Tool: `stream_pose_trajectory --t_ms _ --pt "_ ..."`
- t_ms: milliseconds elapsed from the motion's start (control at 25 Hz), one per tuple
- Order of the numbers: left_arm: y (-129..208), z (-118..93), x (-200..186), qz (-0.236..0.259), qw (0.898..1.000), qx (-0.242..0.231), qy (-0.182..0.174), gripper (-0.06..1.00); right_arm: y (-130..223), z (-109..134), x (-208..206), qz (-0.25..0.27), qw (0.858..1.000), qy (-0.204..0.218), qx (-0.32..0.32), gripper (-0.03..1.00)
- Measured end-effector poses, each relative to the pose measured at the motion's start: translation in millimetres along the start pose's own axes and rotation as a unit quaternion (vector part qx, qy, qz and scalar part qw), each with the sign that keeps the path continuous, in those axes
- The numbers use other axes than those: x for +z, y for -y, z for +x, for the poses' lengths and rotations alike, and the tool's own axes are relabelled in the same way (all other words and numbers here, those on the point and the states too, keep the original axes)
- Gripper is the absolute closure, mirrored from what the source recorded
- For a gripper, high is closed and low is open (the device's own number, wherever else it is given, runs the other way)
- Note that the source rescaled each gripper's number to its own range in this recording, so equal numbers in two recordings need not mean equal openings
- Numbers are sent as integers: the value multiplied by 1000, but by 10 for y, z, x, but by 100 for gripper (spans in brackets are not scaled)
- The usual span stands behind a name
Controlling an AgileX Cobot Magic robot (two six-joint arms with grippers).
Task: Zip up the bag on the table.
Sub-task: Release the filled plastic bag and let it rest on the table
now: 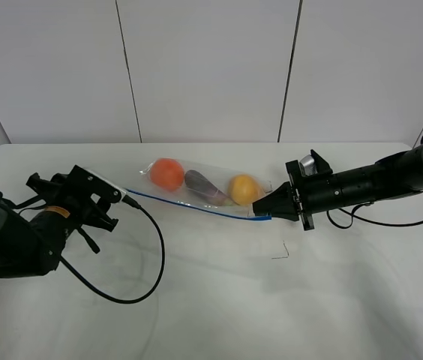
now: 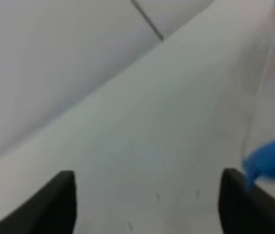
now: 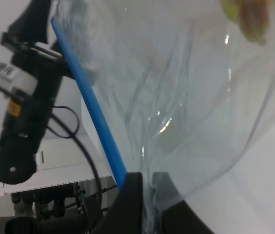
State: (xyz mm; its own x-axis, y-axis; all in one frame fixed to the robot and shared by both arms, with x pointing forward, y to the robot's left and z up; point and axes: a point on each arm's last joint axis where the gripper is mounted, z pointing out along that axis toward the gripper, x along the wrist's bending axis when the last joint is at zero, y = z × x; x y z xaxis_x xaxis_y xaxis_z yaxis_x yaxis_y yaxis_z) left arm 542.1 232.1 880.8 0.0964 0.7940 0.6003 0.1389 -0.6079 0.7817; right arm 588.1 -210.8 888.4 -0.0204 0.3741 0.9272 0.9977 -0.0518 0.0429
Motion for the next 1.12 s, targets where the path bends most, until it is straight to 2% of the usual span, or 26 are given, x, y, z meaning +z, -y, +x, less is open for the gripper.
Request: stream_pose_trajectory --t_ms 80,160,280,440,520,560,640,760,840,880,1000,1080,1120 --pt "110 -22 12 25 999 -31 -5 2 0 0 0 0 1000 0 0 97" --pt "217 -18 8 56 992 -112 -29 0 0 0 0 0 1000 0 0 97" --pt "209 38 -1 60 980 -184 -55 0 0 0 0 0 1000 0 2 97" --pt "122 159 -12 44 974 -211 -74 2 0 0 0 0 1000 0 8 97" --pt "42 315 -22 29 970 -225 -92 2 1 0 0 0 1000 0 9 97" --pt "23 493 -21 35 965 -242 -97 3 1 0 0 0 1000 0 9 97" --pt "5 659 -7 49 962 -255 -82 3 1 0 0 0 1000 0 9 97" --pt "-21 842 66 104 958 -267 -28 3 0 -1 0 0 1000 1 9 97" --pt "-58 945 131 163 949 -271 18 3 0 -1 0 0 1000 1 9 97" --pt "-112 1008 191 191 942 -274 40 3 0 -1 0 0 1000 1 9 97" --pt "-245 1079 277 295 905 -280 123 3 0 -1 0 0 1000 1 9 97" --pt "-404 1150 325 343 882 -276 168 3 0 -1 0 0 1000 0 9 97" --pt "-477 1192 343 352 876 -277 178 3 0 -1 0 0 1000 0 9 97"
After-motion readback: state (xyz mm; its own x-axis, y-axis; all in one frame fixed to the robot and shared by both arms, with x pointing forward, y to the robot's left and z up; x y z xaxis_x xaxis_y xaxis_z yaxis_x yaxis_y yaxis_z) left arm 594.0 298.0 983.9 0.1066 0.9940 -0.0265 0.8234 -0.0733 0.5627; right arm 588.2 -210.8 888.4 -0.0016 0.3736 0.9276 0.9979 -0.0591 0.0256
